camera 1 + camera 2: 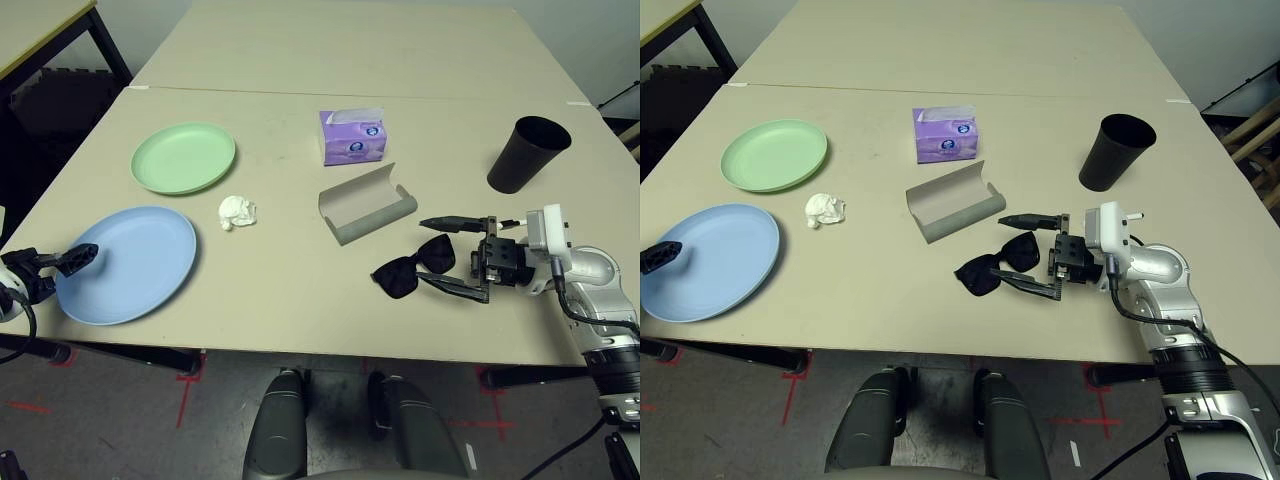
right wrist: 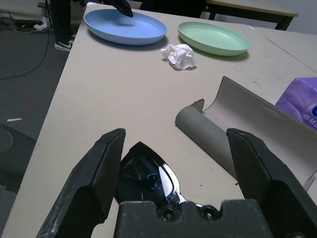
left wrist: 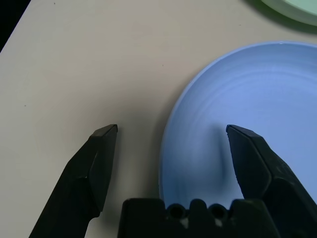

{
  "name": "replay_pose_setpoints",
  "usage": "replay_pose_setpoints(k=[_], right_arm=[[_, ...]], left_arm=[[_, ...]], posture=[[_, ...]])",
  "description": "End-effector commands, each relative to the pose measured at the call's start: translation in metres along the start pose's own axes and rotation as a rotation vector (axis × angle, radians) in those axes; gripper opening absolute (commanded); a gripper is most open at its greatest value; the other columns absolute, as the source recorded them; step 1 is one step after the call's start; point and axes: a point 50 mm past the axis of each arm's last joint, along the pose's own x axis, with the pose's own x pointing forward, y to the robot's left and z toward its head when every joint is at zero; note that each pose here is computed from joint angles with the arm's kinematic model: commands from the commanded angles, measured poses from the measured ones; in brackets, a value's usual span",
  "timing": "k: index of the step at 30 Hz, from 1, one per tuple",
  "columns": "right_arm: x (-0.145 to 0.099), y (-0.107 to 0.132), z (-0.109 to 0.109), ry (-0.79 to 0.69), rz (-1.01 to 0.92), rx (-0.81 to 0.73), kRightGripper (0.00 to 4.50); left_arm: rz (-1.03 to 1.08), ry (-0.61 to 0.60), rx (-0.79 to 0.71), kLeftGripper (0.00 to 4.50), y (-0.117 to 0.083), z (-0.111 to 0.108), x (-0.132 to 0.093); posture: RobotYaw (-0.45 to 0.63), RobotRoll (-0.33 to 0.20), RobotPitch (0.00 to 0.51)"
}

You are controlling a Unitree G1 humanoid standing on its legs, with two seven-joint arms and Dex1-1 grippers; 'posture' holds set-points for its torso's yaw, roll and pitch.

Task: Organize and tidy the items on the table.

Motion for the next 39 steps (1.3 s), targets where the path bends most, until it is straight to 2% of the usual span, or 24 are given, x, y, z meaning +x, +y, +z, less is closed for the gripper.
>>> replay_pose_setpoints(k=[1,9,10,11,22,31,39], right_arm=[[0.002,0.004,-0.001,0.005,0.009,0.012,4.50],[0.002,0.002,0.000,0.004,-0.002,0.011,4.50],[0.002,0.002,0.000,0.005,-0.002,0.012,4.50],[0.002,0.002,0.000,0.005,-0.002,0.013,4.50],[0.002,0.003,-0.001,0.012,-0.002,0.015,4.50],[0.002,0.003,-0.001,0.015,-0.006,0.016,4.50],[0.003,0.004,-0.002,0.014,-0.003,0.018,4.50]], left_arm=[[0.023,0.074,0.040,3.55,0.006,-0.012,-0.001],[0.021,0.069,0.019,0.45,0.008,-0.013,-0.002],[0.021,0.064,0.017,0.15,0.007,-0.012,-0.002],[0.018,0.058,0.014,0.05,0.007,-0.010,-0.002],[-0.008,0.031,-0.001,0.05,0.005,0.000,-0.001],[-0.041,0.012,-0.076,0.05,0.008,0.004,-0.010],[-0.114,-0.116,-0.062,0.05,-0.013,0.044,-0.006]], posture=[[0.21,0.000,0.160],[0.21,0.000,0.161],[0.21,0.000,0.161],[0.21,0.000,0.160],[0.21,0.000,0.161],[0.20,0.000,0.161],[0.21,0.000,0.163]])
